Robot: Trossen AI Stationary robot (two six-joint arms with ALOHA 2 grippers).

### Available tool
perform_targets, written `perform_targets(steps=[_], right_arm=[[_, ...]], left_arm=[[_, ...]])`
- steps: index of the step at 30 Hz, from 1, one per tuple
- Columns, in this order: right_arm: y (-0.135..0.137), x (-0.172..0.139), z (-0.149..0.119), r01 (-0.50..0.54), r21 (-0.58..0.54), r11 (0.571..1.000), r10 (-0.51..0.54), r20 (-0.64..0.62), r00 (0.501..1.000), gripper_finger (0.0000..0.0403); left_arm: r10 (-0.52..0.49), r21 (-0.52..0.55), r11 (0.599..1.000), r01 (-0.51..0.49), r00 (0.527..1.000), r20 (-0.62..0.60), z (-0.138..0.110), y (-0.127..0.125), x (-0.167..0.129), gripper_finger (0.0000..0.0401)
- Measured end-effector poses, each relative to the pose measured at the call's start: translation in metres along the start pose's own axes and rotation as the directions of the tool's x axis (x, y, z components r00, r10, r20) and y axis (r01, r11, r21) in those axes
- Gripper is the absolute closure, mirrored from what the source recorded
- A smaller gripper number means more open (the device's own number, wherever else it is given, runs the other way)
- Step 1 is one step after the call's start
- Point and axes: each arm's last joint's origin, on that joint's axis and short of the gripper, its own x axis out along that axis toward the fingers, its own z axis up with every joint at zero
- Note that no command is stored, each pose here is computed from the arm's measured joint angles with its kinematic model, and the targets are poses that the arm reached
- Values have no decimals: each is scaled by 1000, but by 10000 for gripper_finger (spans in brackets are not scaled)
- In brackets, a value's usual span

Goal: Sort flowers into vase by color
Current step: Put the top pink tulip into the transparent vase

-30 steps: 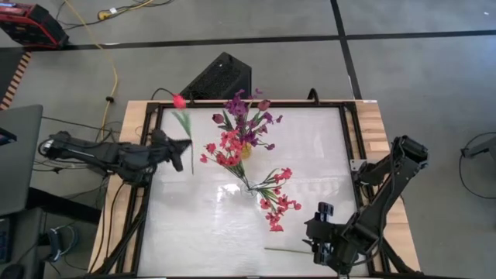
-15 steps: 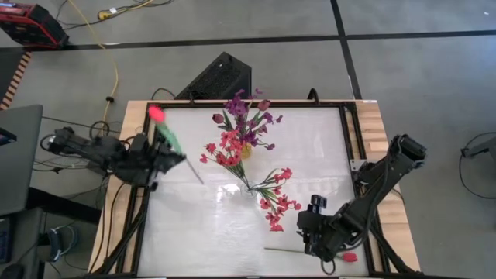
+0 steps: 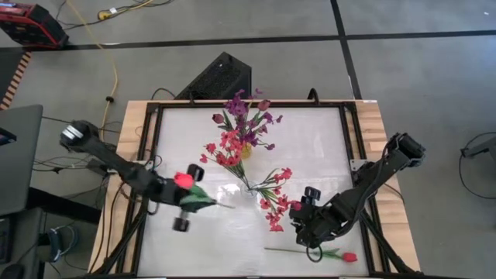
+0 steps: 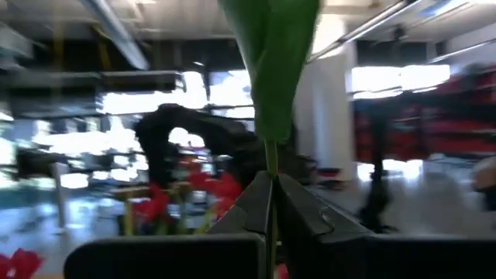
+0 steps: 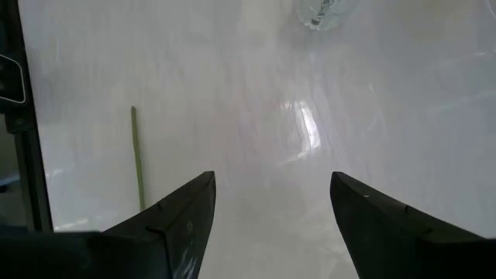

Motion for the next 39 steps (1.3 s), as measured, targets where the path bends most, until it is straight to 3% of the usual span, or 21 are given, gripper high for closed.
perform_targets(steps=[4,11,39], right_arm=[[0,0,0,-1,0,1000,1,0,1000,121],[0,0,0,-2,-9,1000,2,1,1000,121],[1,-1,-1,-5,-50,999,5,3,1000,121]], left_arm=[[115,104,988,-118,993,31,-30,-1,14,401],[211,120,970,-211,977,12,-65,19,26,401],[282,151,953,-262,951,-127,-85,37,28,401]])
